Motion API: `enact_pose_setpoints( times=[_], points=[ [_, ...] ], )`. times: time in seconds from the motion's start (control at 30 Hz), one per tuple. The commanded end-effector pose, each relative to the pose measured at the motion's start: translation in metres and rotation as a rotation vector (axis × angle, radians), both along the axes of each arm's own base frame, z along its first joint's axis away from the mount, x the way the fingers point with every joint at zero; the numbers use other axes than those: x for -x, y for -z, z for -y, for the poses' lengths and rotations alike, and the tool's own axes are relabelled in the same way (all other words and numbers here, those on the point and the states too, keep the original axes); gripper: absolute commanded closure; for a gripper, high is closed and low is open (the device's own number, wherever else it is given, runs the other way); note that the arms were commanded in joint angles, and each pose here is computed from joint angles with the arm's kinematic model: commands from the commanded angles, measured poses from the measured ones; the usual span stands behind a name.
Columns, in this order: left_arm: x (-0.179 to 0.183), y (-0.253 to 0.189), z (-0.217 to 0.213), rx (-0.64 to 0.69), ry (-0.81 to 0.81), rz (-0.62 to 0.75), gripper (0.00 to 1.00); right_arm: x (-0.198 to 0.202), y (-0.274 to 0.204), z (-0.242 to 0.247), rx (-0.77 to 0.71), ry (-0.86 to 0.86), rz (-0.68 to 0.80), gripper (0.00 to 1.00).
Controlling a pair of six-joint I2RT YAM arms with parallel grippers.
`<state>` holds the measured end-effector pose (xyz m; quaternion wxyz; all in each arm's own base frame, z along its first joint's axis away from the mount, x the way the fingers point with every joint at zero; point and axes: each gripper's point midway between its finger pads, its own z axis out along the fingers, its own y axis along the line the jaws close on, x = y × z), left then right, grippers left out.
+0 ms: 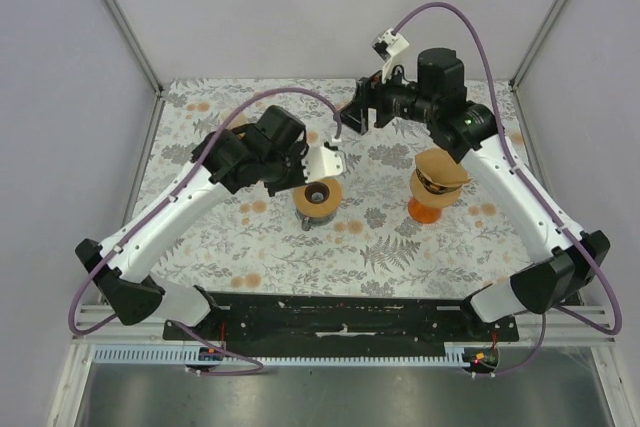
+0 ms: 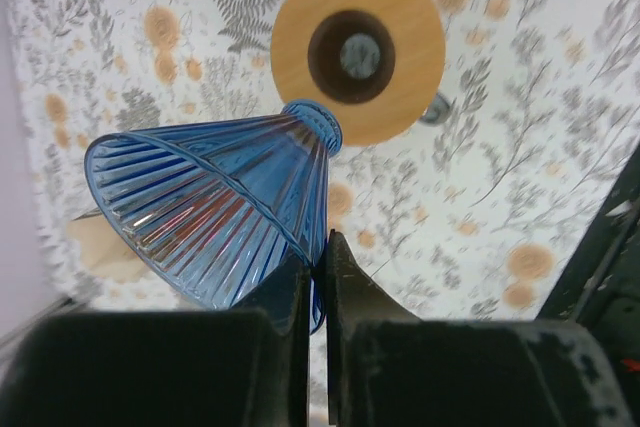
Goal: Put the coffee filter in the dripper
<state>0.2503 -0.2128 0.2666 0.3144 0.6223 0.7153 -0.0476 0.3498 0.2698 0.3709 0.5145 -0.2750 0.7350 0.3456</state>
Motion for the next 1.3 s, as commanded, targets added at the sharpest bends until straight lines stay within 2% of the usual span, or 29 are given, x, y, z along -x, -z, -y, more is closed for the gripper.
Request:
enact_pose_setpoints(
  times=[0.0,0.13,0.2,0.3,0.37,0.43,0.47,0.6,0.63,0.67,0.73,0.77,0.8,0.83,0.9,0.93,0.97,1.13,1.2,1.27],
  points=[
    [-0.004,-0.010,-0.031,-0.316,0.099,0.242,0.98,0.022,0.000,-0.029,0.007,-0.109,-0.070,0.21],
    [0.006,-0.007,-0.026,-0.438,0.202,0.316,0.98,0.034,0.018,-0.054,0.041,-0.187,-0.122,0.21],
    [0.008,-0.009,-0.020,-0.455,0.226,0.341,0.98,0.040,0.026,-0.066,0.060,-0.222,-0.137,0.13],
    [0.007,-0.011,-0.013,-0.462,0.235,0.365,0.98,0.044,0.044,-0.079,0.111,-0.243,-0.169,0.13],
    [0.008,-0.011,-0.009,-0.455,0.236,0.371,0.98,0.042,0.057,-0.085,0.153,-0.236,-0.187,0.16],
    [0.008,-0.010,-0.007,-0.458,0.241,0.373,0.98,0.041,0.068,-0.087,0.192,-0.238,-0.205,0.24],
    [0.007,-0.009,-0.007,-0.462,0.240,0.375,0.98,0.042,0.072,-0.090,0.200,-0.250,-0.218,0.32],
    [0.005,-0.009,-0.005,-0.459,0.235,0.385,0.98,0.044,0.078,-0.096,0.202,-0.276,-0.243,0.83],
    [0.005,-0.011,-0.005,-0.453,0.231,0.388,0.98,0.043,0.079,-0.096,0.204,-0.273,-0.244,0.93],
    [0.004,-0.011,-0.004,-0.445,0.216,0.389,0.98,0.042,0.080,-0.095,0.210,-0.264,-0.243,0.99],
    [0.002,-0.014,-0.003,-0.419,0.175,0.395,0.98,0.037,0.084,-0.092,0.227,-0.243,-0.236,1.00],
    [0.002,-0.015,-0.002,-0.408,0.159,0.393,0.94,0.036,0.087,-0.090,0.237,-0.233,-0.235,1.00],
    [0.002,-0.016,-0.001,-0.387,0.140,0.387,0.83,0.034,0.089,-0.088,0.245,-0.223,-0.236,1.00],
    [0.004,-0.019,0.000,-0.355,0.117,0.382,0.62,0.032,0.092,-0.085,0.251,-0.212,-0.239,1.00],
    [0.007,-0.027,0.004,-0.285,0.081,0.364,0.30,0.029,0.096,-0.081,0.256,-0.197,-0.255,1.00],
    [0.012,-0.031,0.008,-0.241,0.080,0.345,0.18,0.027,0.098,-0.077,0.255,-0.188,-0.260,1.00],
    [0.017,-0.038,0.012,-0.177,0.073,0.318,0.12,0.025,0.099,-0.074,0.253,-0.182,-0.266,1.00],
    [0.029,-0.084,0.029,0.152,0.020,0.195,0.09,0.017,0.101,-0.064,0.243,-0.162,-0.288,1.00],
    [0.014,-0.090,0.025,0.269,-0.073,0.134,0.09,0.017,0.103,-0.063,0.240,-0.161,-0.301,1.00],
    [-0.016,-0.085,0.007,0.340,-0.252,0.086,0.12,0.016,0.108,-0.060,0.238,-0.159,-0.322,1.00]
  ],
)
